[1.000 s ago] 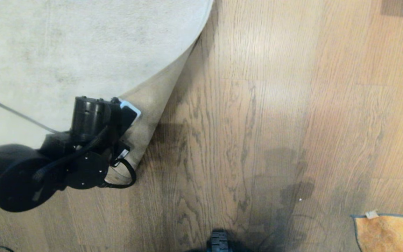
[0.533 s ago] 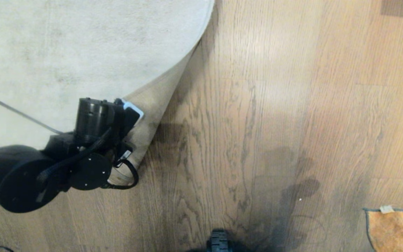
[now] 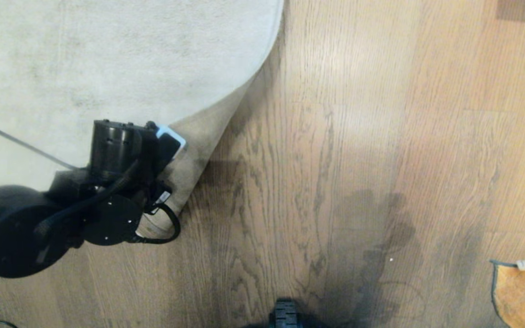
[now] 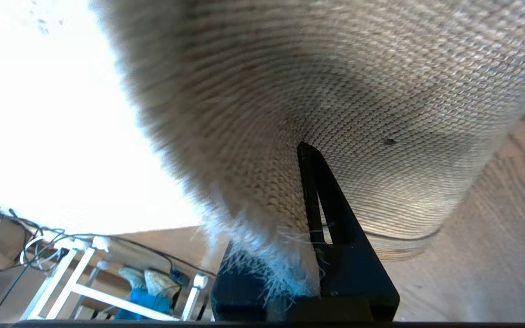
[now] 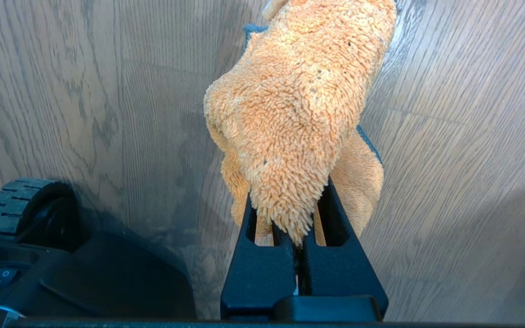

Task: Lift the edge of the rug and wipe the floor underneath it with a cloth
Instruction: Lay down the carpet

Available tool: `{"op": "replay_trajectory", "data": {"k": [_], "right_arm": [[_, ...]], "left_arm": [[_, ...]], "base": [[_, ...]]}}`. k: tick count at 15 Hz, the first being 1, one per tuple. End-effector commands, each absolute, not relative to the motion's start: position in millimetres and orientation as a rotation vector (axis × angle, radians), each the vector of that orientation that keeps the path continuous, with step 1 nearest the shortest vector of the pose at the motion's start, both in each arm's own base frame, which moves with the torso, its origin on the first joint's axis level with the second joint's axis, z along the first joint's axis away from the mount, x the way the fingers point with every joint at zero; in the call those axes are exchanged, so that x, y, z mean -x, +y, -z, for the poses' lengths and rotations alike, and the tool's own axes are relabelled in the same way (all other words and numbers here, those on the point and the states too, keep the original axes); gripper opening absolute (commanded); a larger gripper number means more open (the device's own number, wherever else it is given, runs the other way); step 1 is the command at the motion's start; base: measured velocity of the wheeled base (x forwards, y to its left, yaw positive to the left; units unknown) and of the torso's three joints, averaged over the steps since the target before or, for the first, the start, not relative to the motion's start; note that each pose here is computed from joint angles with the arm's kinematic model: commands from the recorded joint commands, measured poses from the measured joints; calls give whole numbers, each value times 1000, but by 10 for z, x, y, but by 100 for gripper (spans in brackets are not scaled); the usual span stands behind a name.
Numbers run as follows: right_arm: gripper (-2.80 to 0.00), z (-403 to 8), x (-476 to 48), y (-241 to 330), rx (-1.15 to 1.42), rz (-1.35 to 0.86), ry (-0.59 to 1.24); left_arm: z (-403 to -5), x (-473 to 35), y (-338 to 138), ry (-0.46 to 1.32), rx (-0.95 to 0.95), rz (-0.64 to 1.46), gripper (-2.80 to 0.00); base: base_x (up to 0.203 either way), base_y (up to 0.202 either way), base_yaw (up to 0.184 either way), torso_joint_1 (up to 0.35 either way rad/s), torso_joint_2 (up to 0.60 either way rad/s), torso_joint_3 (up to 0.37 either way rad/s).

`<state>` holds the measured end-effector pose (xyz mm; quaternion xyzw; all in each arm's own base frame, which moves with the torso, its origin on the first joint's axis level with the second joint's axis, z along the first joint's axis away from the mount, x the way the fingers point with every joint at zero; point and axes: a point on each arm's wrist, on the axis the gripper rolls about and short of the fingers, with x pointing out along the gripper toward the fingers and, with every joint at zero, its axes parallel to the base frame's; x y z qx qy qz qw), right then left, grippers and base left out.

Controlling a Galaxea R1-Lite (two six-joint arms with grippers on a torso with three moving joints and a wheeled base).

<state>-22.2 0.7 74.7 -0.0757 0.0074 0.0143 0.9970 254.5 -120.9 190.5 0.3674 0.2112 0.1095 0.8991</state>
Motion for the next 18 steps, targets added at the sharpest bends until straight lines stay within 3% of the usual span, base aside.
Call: {"op": "replay_trajectory", "data": {"k": [1,18], "right_arm": [[-280,-747,228,7,153,-30,5],[-280,-747,228,8,153,-28,6]], "left_arm": [[-2024,-2458,-1213,396,-740,-226,-280],[-2408,-1997,-1244,239,-655,-145,-280]], "base": [[0,0,0,0,0,0],[0,0,0,0,0,0]]}}
